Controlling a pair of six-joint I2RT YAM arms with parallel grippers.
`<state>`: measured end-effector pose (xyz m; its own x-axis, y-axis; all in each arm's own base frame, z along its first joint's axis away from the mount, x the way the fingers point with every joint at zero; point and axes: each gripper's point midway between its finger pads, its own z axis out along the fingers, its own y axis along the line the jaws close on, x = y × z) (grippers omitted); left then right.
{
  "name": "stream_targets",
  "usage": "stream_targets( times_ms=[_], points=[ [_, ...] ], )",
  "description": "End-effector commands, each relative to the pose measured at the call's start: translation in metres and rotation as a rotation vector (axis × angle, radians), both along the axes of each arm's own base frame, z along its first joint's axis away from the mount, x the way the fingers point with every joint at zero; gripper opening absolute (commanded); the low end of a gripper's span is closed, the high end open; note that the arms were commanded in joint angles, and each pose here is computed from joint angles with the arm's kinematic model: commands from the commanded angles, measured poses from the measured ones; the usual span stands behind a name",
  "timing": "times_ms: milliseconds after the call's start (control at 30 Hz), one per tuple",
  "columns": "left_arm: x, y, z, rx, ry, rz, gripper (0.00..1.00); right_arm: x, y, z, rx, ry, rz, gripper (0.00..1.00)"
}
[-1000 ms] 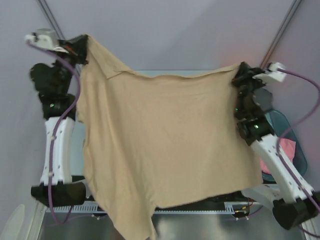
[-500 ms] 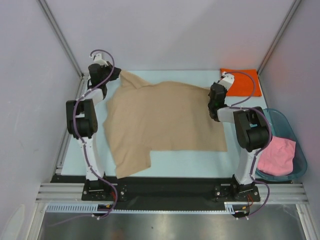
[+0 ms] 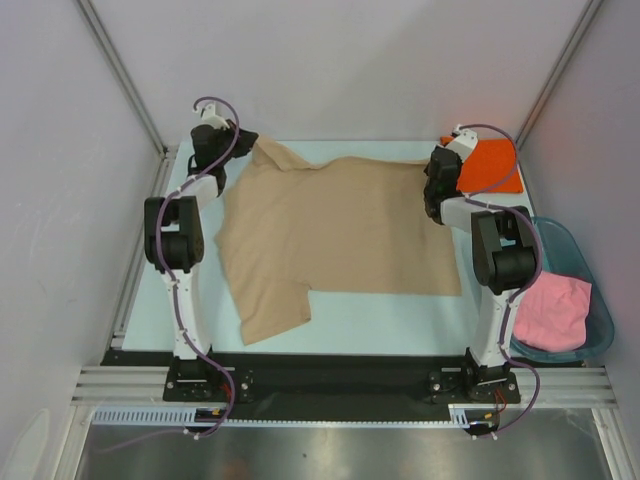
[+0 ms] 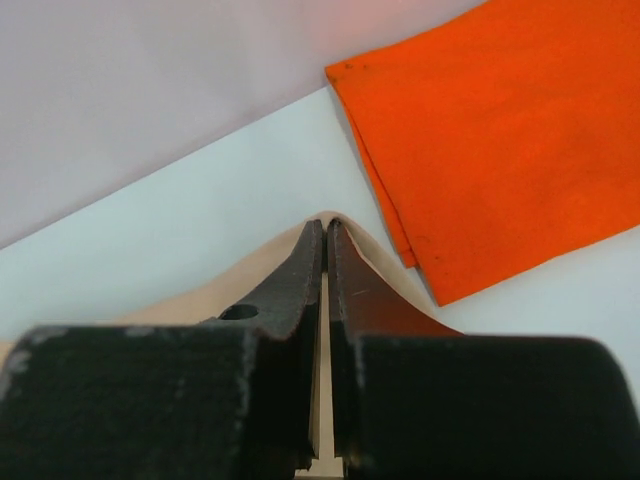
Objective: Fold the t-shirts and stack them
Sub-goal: Fold the tshirt
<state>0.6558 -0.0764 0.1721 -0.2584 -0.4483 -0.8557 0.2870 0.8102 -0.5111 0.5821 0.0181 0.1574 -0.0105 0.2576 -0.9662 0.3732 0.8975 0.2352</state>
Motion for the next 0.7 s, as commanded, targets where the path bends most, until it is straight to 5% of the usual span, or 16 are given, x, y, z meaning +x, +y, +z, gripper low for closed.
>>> stream_targets(
  times_ms=[0, 667],
  points=[
    [-0.011, 0.003, 0.036, -0.047, -0.023, 0.008, 0.00, 0.008, -0.001, 0.004, 0.014, 0.033, 0.008, 0.00],
    [-0.140, -0.004, 0.035, -0.135, 0.329, 0.030, 0.00, -0.020, -0.008, -0.035, 0.258, 0.525, 0.195, 0.00]
  ],
)
